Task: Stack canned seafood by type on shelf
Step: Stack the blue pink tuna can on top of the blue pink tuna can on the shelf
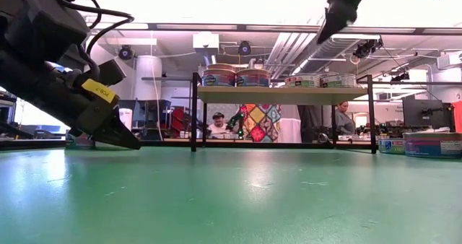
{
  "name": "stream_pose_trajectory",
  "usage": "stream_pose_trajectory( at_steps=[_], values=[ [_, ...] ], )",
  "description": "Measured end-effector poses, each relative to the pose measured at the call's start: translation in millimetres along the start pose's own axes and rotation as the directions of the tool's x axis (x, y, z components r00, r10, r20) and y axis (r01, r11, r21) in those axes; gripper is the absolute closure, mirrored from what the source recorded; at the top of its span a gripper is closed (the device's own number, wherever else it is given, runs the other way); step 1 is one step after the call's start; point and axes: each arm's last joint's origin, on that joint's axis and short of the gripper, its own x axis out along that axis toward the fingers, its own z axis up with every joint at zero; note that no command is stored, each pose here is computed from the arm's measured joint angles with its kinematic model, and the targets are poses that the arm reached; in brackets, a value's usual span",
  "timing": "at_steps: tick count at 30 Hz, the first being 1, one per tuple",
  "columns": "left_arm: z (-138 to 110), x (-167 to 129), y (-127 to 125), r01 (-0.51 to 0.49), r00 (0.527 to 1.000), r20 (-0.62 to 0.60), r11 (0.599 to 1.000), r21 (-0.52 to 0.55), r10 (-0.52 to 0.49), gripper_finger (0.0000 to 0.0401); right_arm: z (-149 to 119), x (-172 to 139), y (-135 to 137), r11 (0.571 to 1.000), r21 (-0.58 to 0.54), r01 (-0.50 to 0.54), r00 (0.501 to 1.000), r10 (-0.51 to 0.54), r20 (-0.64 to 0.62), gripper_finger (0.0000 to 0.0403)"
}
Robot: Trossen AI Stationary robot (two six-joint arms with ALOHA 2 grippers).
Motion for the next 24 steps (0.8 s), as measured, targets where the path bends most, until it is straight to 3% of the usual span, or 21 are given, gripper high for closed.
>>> stream_pose_trajectory(
  at_steps=[4, 11, 15, 20, 22, 24],
  values=[
    [0.2, 0.0, -0.2, 0.002, 1.000, 0.002, 1.000, -0.009, -0.002, 0.0401, -0.8, -20.8, 37.5, 0.987, 0.041, -0.153, 0.987, 0.151, 0.044, 0.0214],
    [4.1, -0.1, -3.4, 0.028, 0.999, 0.032, 0.998, -0.051, -0.027, 0.0401, -27.5, -42.7, 121.2, 0.914, 0.073, -0.398, 0.913, 0.403, -0.066, 0.0215],
    [7.2, -0.3, -5.7, 0.048, 0.997, 0.056, 0.997, -0.055, -0.045, 0.0401, -53.2, -49.5, 159.9, 0.777, 0.269, -0.569, 0.762, 0.621, -0.182, 0.0215],
    [11.7, -0.9, -9.1, 0.076, 0.993, 0.089, 0.997, -0.028, -0.073, 0.0401, -91.4, -59.1, 210.6, 0.580, 0.548, -0.604, 0.506, 0.809, -0.299, 0.0215],
    [12.8, -1.0, -9.8, 0.082, 0.992, 0.098, 0.996, -0.020, -0.080, 0.0401, -107.3, -66.1, 228.7, 0.537, 0.628, -0.564, 0.422, 0.841, -0.340, 0.0215],
    [13.7, -1.2, -10.4, 0.086, 0.991, 0.105, 0.996, -0.013, -0.084, 0.0401, -121.9, -73.7, 242.0, 0.535, 0.672, -0.512, 0.379, 0.843, -0.382, 0.0217]
  ],
)
